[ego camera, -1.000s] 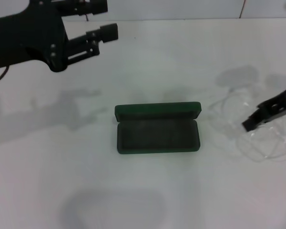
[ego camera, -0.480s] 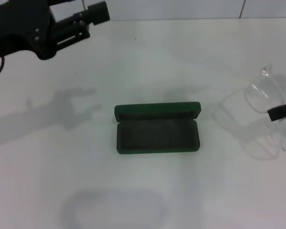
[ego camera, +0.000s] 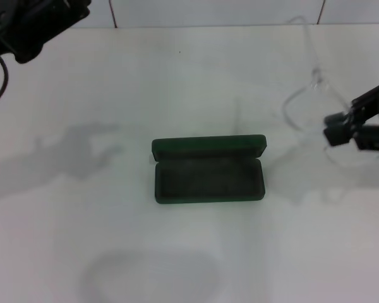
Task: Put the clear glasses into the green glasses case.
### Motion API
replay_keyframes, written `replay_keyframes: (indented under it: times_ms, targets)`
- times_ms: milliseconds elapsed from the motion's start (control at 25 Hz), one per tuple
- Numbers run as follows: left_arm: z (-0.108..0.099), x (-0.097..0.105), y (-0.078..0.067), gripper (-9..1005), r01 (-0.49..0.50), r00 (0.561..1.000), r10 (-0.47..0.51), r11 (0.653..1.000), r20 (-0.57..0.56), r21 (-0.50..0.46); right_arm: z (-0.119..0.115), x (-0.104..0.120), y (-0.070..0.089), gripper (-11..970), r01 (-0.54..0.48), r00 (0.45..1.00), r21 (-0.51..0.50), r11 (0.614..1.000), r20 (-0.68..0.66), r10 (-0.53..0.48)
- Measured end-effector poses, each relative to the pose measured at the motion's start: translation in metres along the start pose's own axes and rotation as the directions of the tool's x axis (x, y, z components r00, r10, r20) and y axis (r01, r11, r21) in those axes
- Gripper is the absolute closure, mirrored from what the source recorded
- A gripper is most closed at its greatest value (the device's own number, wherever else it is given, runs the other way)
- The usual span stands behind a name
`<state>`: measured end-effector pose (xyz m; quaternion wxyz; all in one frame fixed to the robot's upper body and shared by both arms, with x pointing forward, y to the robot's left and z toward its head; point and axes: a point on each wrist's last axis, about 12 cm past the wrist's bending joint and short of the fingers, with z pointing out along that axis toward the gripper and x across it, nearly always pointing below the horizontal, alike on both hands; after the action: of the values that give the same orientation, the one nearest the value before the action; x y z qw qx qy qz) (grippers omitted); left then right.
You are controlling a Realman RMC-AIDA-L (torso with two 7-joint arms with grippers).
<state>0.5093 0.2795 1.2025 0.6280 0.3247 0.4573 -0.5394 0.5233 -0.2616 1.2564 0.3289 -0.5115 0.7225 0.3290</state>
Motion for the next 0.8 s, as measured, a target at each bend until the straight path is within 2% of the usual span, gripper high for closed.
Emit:
replay_keyframes:
  times_ms: [120,400,680,800]
  targets:
    - [-0.001,0.004,-0.001,563,0.017,1.000,-0.017,1.000,0.013,0.000,0.010,-0.005,0.005,842,0.131,0.991,-0.013,0.991,-0.003,-0.131]
    - [0.003,0.019,0.000,565,0.092,0.996,-0.092,0.996,0.015,0.015,0.041,-0.013,0.004,842,0.304,0.952,-0.017,0.953,-0.019,-0.304]
    - [-0.001,0.027,-0.001,567,0.074,0.997,-0.074,0.997,-0.008,-0.004,0.066,-0.016,0.009,842,0.532,0.843,0.004,0.846,0.085,-0.531]
    - [-0.001,0.031,0.000,568,0.082,0.996,-0.082,0.997,-0.025,-0.003,0.074,-0.017,0.010,842,0.570,0.813,0.022,0.822,0.132,-0.567]
